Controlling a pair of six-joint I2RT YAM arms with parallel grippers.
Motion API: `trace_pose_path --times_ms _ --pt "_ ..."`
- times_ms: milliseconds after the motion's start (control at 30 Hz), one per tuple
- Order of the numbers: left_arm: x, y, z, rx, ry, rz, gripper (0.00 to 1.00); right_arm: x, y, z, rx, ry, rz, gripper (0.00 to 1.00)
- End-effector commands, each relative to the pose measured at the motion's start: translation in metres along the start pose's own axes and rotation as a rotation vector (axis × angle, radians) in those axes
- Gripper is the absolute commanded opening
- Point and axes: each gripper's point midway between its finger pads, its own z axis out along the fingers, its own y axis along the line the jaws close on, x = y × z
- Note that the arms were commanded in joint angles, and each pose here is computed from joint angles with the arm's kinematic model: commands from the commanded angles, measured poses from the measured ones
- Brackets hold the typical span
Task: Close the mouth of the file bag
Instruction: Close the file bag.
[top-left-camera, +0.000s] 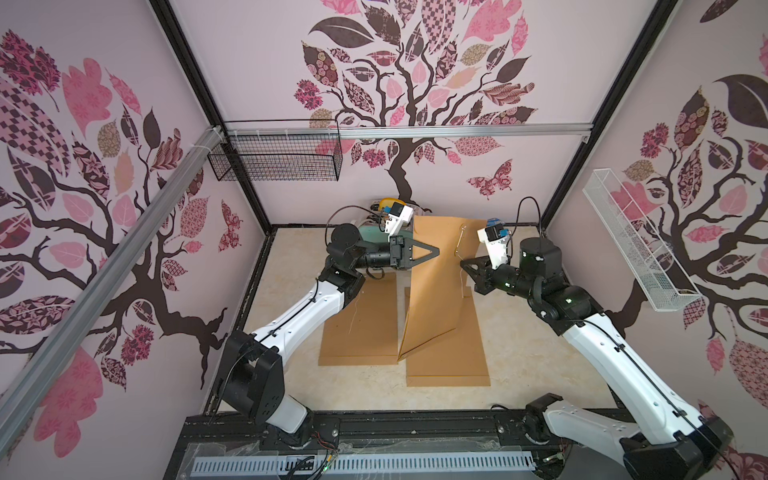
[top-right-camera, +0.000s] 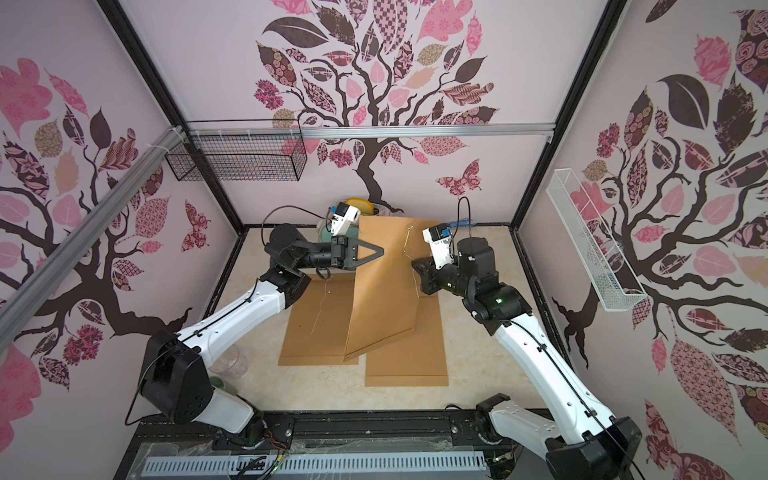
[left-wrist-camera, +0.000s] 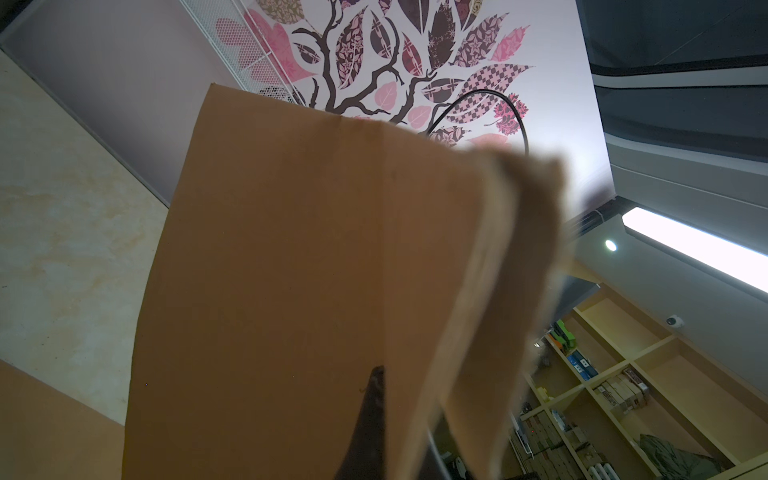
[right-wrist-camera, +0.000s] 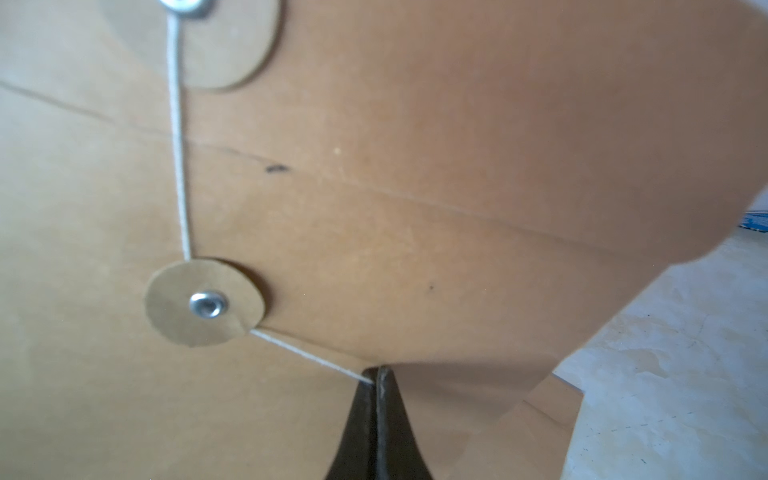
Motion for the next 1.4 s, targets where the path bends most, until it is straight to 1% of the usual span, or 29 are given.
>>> trace_pose_path --times_ms 0,167,300,433,533,600,767,1000,1367 --pt "0.000 -0.019 0.000 0.050 -0.003 0.072 0.00 -0.008 -0.005 -0.011 0.037 -0.008 0.022 0.00" --pt "0.005 -0.013 -0.001 0.030 -0.001 0.063 0.00 -0.024 -0.002 -0.023 0.054 -0.042 0.005 0.00" --pt "0.010 -0.011 -0.003 0.025 0.001 0.054 0.00 -0.032 -0.005 -0.030 0.091 -0.036 -0.017 0.00" --pt "0.012 -0.012 -0.004 0.021 0.007 0.060 0.00 -0.039 -0.002 -0.033 0.084 -0.025 -0.026 0.00" --pt "0.014 -0.009 -0.004 -0.007 0.017 0.065 0.00 -0.047 0.005 -0.037 0.061 -0.033 -0.027 0.00" --pt "0.015 -0.008 -0.005 -0.021 0.022 0.072 0.00 -0.053 0.009 -0.038 0.049 -0.029 -0.034 0.00" --pt "0.016 -0.004 -0.004 -0.037 0.031 0.067 0.00 -0.054 0.013 -0.035 0.023 0.038 -0.029 0.00" --pt "0.017 0.010 -0.004 -0.079 0.034 0.051 0.00 -0.060 0.031 -0.039 -0.064 0.036 -0.013 0.00" --pt "0.011 0.012 0.001 -0.087 0.030 0.043 0.00 -0.061 0.056 -0.037 -0.220 0.048 0.058 0.00"
